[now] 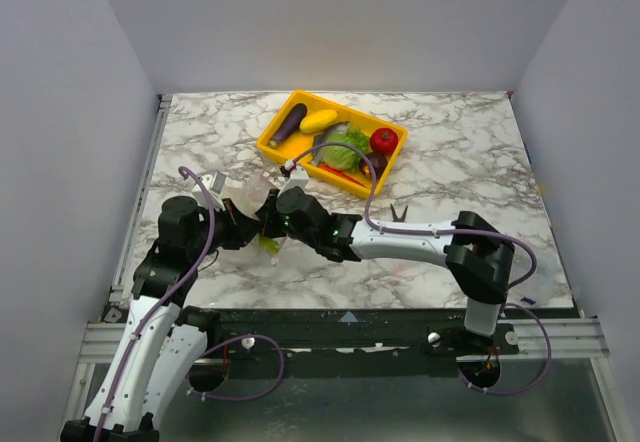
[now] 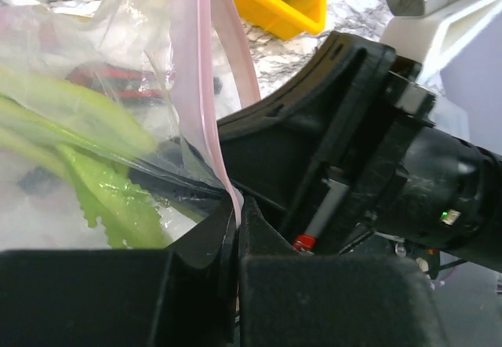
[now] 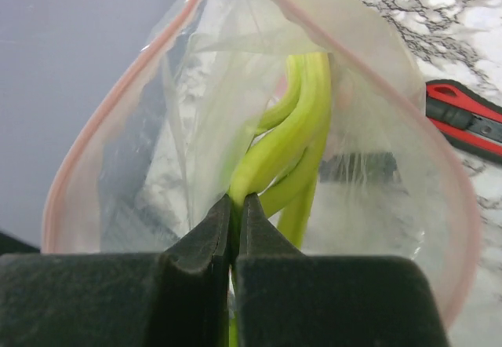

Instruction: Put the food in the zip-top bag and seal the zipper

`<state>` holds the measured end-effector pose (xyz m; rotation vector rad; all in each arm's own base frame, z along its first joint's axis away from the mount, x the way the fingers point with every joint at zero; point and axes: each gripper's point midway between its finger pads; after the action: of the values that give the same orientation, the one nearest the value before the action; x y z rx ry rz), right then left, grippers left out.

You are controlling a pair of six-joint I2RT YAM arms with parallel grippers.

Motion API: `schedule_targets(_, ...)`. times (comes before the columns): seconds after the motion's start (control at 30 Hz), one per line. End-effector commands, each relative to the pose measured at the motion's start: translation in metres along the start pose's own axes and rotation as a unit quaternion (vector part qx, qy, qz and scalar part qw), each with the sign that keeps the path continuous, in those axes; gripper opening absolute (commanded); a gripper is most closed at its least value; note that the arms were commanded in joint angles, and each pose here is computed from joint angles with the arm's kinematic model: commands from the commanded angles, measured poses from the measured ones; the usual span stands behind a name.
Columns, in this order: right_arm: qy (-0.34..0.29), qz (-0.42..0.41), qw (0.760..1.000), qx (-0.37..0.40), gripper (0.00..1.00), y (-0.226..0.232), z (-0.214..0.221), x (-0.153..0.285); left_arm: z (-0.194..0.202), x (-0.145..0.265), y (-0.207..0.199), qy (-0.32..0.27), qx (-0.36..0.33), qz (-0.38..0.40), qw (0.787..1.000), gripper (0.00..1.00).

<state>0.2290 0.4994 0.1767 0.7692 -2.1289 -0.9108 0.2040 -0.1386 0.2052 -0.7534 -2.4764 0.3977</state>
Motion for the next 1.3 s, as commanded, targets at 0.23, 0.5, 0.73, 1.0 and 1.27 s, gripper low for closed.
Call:
schedule_targets(0.23,-0.014,-0.045,0.999,-0.024,0.0,0.011,0.01,-0.034,-0.001,0.004,-0.022,0.007,0.01,0.054,0.998,0.0)
schedule_targets(0.5,-0.035,-0.027,0.996,0.071,0.0,-0.011,-0.004,-0.04,-0.015,0.017,-0.039,-0.019,-0.008,0.086,0.996,0.0)
schedule_targets(0.73,0.074,-0.086,0.989,0.096,0.14,-0.007,0.064,-0.03,-0.028,0.016,-0.037,-0.044,0.025,0.069,0.996,0.0)
schedule_targets(1.0,0.092,-0.017,0.99,0.108,0.4,-0.02,0.053,-0.008,-0.026,0.009,-0.027,-0.052,0.058,0.048,0.996,0.0)
schedule_targets(1.27,0.101,0.044,0.985,0.13,0.63,-0.009,0.025,0.026,-0.019,0.011,-0.018,-0.039,0.043,0.024,0.998,0.0)
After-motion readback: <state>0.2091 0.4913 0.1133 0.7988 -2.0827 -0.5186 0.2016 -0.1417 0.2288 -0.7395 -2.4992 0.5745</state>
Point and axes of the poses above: each gripper's point midway between its finger pads, its own x axis back along the fingers, its own y axis along the line the jaws close on, z = x × y, and after that the axes turned 13 degrees about -x, right-handed
